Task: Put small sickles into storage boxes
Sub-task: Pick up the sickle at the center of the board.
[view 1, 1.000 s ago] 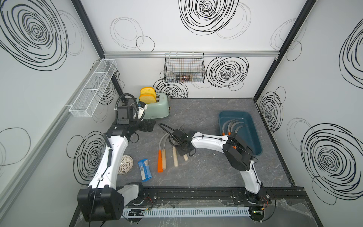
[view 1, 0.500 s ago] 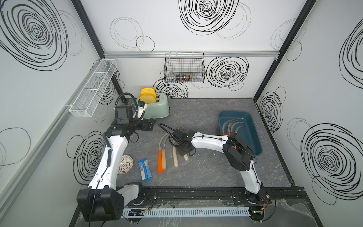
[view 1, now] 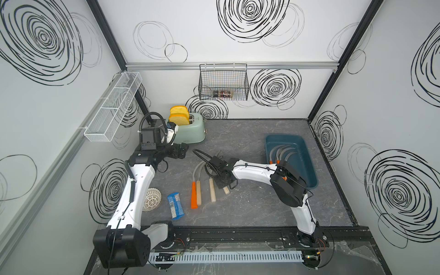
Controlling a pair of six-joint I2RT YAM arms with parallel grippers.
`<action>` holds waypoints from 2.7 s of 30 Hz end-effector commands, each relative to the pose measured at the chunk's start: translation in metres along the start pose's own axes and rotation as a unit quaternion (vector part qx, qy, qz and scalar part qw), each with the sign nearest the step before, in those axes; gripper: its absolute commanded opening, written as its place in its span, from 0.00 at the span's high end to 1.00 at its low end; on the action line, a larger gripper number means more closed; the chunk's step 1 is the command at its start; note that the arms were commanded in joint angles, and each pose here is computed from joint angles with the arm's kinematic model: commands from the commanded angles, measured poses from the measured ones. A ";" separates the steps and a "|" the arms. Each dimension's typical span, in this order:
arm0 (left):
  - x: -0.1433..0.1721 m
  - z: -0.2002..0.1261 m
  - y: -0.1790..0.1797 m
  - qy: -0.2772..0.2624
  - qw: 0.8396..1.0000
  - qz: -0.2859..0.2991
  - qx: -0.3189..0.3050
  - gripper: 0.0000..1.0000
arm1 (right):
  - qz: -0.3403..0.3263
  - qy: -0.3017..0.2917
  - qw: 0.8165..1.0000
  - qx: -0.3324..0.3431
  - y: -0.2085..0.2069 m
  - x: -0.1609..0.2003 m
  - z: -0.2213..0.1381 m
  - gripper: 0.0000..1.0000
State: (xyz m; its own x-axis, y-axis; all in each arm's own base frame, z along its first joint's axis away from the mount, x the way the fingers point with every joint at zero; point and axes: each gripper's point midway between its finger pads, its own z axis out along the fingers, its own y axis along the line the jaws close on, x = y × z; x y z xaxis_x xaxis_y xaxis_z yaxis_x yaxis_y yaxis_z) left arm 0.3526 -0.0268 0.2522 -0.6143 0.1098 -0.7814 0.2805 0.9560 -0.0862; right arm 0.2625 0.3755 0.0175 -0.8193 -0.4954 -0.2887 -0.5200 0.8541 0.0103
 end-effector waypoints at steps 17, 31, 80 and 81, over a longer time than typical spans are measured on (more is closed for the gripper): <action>-0.022 -0.016 0.008 -0.020 0.999 0.011 -0.026 0.04 | -0.006 0.020 1.000 0.008 -0.017 0.016 0.015 0.89; -0.016 0.000 0.005 -0.009 1.000 0.006 -0.023 0.04 | -0.004 -0.023 0.999 -0.045 -0.022 -0.002 -0.015 1.00; -0.004 0.029 -0.048 0.006 0.997 0.059 0.041 0.04 | 0.040 -0.085 0.990 -0.104 -0.067 -0.012 -0.075 1.00; -0.003 0.030 -0.049 0.007 0.997 0.061 0.041 0.04 | 0.041 -0.087 0.990 -0.103 -0.069 -0.012 -0.077 1.00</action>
State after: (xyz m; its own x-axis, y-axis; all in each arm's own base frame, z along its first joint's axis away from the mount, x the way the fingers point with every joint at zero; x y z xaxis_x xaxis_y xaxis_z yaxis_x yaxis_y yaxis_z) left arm 0.3604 -0.0757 0.2323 -0.6200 0.2254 -0.7515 0.3892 0.9200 -0.0451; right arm 0.2871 0.3115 0.0725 -0.8380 -0.3814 -0.3902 -0.4876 0.8444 0.2219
